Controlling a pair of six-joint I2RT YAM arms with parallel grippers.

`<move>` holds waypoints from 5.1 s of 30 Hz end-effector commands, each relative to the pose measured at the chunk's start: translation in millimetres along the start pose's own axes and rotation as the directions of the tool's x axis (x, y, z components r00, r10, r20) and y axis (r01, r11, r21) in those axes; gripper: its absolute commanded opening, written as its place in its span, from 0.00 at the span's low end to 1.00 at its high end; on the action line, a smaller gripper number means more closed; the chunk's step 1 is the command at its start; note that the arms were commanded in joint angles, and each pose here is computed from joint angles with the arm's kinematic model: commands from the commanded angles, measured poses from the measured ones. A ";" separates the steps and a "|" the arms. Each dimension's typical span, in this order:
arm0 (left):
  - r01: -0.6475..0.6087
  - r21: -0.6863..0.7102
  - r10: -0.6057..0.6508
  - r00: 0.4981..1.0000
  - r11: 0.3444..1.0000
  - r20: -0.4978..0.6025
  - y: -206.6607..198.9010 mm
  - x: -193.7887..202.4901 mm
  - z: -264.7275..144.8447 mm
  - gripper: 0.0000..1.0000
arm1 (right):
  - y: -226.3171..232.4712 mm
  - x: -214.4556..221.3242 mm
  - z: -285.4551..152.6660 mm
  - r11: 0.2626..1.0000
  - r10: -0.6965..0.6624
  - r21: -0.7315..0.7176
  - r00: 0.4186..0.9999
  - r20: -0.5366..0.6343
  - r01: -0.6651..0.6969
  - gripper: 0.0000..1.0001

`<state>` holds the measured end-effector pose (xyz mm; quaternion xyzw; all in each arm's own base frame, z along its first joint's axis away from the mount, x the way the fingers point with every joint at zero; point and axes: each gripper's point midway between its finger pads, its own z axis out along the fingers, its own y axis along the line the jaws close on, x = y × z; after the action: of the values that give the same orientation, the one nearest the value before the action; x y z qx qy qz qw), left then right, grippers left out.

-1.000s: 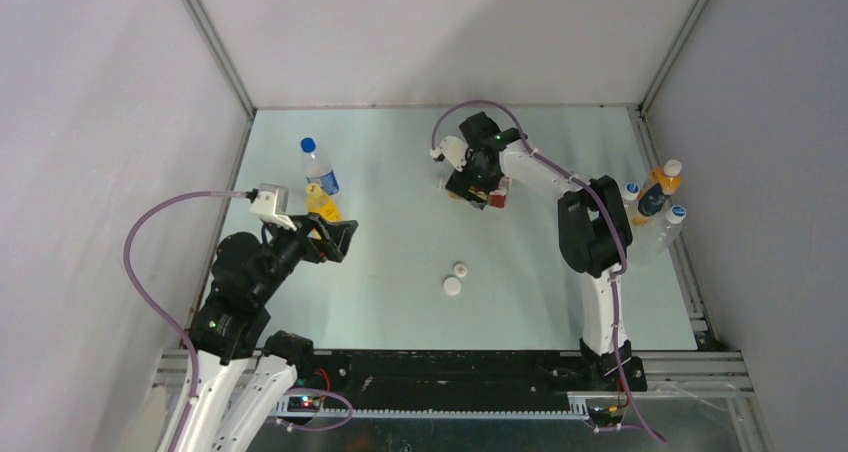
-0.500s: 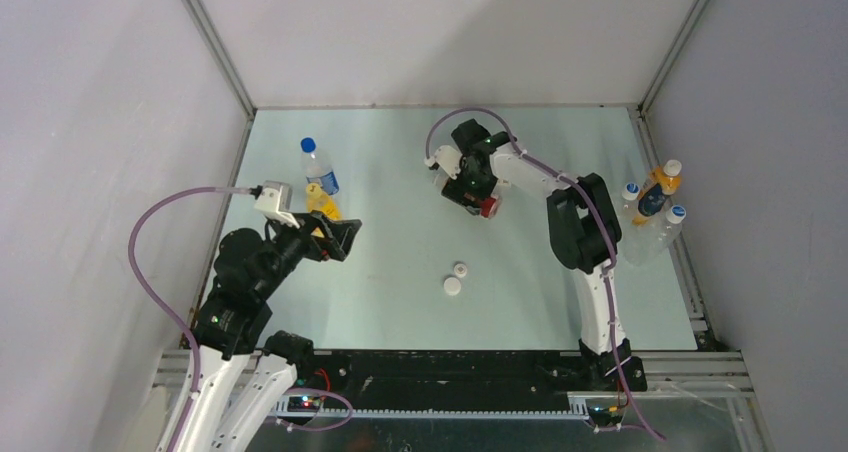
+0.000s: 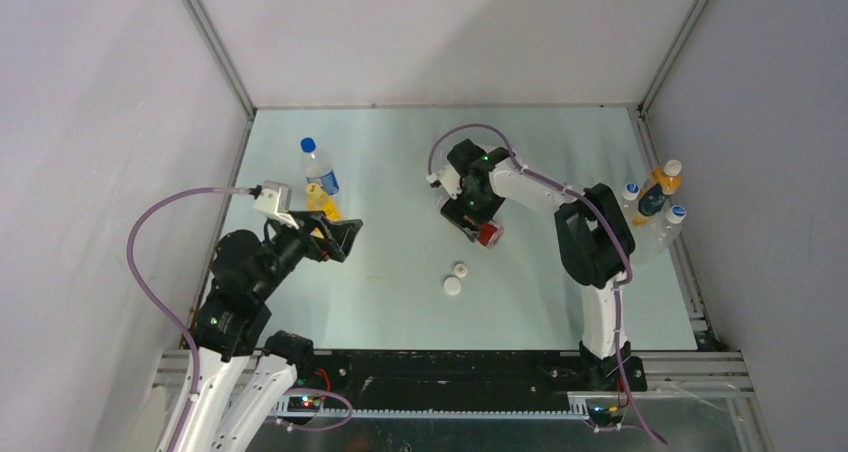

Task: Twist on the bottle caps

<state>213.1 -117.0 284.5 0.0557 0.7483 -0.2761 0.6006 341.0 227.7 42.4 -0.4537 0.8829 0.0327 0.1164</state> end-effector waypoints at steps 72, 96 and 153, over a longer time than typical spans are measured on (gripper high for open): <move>0.162 0.162 -0.115 0.956 0.973 -0.269 -55.2 31.7 49.4 1.00 | 67.3 29.4 -49.6 0.844 0.532 -0.120 0.843 0.079 -0.522 0.92; 0.249 0.124 -0.195 0.922 0.961 -0.334 -77.3 69.3 66.0 1.00 | 79.7 27.8 -5.7 0.829 0.548 -0.118 0.836 -0.022 -0.546 0.72; -0.029 0.413 0.167 0.938 0.910 -0.303 -197.2 122.9 99.2 0.56 | 93.6 -6.8 -267.4 0.729 0.634 -0.549 0.101 0.766 -0.409 0.48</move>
<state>171.1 -364.1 210.8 0.2589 0.7770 -0.3981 0.4132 225.0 237.9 273.3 -0.0143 0.7729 0.3734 0.5129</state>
